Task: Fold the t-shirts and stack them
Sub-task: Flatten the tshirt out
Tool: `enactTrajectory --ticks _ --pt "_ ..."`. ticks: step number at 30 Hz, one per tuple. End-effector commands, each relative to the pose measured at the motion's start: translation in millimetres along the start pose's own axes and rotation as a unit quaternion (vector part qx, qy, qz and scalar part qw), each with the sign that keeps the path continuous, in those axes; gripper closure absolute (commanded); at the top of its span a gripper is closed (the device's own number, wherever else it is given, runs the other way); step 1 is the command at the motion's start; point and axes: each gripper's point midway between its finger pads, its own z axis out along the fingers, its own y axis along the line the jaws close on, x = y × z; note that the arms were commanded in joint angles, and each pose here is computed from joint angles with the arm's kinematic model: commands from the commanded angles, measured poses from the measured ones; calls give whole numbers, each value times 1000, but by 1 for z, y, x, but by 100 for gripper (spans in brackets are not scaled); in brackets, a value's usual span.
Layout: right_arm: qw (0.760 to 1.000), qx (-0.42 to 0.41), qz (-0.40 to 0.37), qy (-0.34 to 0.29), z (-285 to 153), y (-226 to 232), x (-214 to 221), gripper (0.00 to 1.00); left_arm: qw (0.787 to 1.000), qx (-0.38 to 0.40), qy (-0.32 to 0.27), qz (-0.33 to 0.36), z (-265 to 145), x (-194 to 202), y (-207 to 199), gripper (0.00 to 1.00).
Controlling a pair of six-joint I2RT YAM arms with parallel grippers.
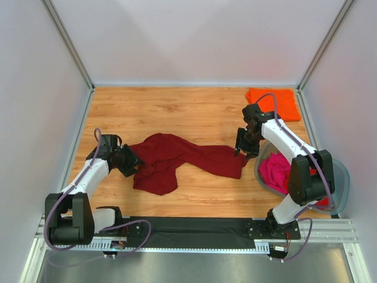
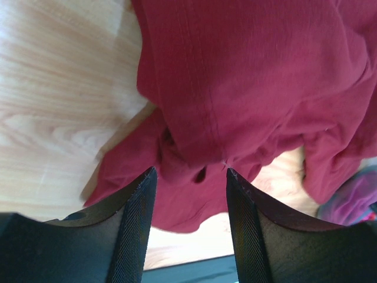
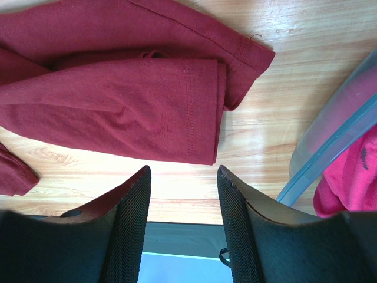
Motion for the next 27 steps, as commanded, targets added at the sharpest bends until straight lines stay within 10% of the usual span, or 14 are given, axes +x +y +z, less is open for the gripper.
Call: enactTrajectory --ticks 1,11,21,27 --pt "1000 -10 -10 -10 -3 5 -3 50 998 36 -30 -29 9 -20 -19 43" --pt "999 15 -18 -38 19 -5 -18 49 998 24 -62 -10 12 -43 -26 45" --pt "998 68 -6 -15 64 -18 -30 53 998 39 -41 3 15 -46 -38 97" --pt "997 69 5 -23 72 -18 -33 74 998 39 -46 11 1 -49 -46 100"
